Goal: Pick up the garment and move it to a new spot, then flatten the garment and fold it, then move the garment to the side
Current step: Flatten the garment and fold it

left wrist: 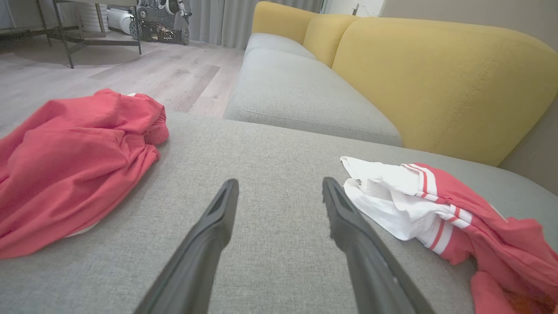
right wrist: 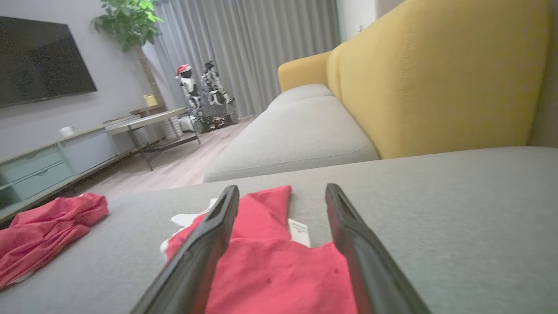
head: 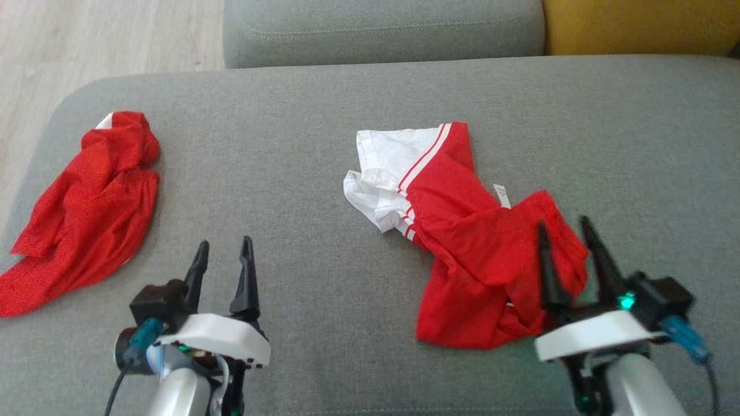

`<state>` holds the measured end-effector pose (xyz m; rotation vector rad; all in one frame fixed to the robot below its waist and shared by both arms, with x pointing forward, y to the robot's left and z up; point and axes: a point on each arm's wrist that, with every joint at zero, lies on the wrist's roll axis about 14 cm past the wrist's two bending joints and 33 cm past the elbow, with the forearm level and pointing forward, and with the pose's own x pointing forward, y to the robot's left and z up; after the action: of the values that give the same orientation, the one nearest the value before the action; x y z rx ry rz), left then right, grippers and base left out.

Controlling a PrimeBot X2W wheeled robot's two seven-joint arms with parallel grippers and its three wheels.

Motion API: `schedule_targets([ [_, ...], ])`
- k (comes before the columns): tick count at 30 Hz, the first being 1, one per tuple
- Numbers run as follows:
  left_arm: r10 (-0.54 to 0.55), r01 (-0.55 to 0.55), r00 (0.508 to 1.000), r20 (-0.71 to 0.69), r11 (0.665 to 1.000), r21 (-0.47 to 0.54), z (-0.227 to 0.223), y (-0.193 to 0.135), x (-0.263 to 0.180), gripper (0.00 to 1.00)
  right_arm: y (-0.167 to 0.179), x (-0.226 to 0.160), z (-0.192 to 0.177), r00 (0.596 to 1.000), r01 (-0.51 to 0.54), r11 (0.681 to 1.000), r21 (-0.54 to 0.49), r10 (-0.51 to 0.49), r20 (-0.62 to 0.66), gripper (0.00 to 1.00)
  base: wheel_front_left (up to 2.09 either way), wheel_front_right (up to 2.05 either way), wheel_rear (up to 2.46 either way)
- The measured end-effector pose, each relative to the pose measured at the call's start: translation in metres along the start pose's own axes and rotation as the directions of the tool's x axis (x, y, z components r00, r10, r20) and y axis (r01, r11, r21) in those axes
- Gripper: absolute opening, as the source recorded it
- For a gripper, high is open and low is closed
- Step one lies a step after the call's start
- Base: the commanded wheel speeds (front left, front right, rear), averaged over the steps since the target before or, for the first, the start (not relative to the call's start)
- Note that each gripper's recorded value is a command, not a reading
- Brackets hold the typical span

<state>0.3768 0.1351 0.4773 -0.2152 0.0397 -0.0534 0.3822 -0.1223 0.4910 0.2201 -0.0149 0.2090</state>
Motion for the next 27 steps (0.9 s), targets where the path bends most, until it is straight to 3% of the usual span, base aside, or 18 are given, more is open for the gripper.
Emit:
schedule_targets([
  [4,0.006,-0.006,1.0,-0.017,1.0,-0.008,-0.006,0.003,-0.001,1.0,0.041,0.02,-0.003,0.99,-0.138,0.99,-0.033,0.137,-0.043,1.0,0.0,0.0,0.0],
  [11,0.023,-0.024,0.999,-0.042,1.0,-0.002,-0.013,0.012,0.002,1.0,0.104,0.068,-0.013,0.922,-0.364,0.92,-0.146,0.334,-0.196,1.0,0.0,0.0,0.0],
  [20,0.07,-0.073,0.995,-0.075,0.997,-0.031,-0.023,0.025,0.001,1.0,0.1,0.106,-0.069,0.832,-0.467,0.844,-0.263,0.319,-0.453,1.0,0.0,0.0,0.0],
  [27,0.095,-0.098,0.992,-0.088,0.995,-0.031,-0.026,0.032,0.003,1.0,0.102,0.111,-0.099,0.775,-0.533,0.796,-0.287,0.323,-0.543,1.0,0.0,0.0,0.0],
])
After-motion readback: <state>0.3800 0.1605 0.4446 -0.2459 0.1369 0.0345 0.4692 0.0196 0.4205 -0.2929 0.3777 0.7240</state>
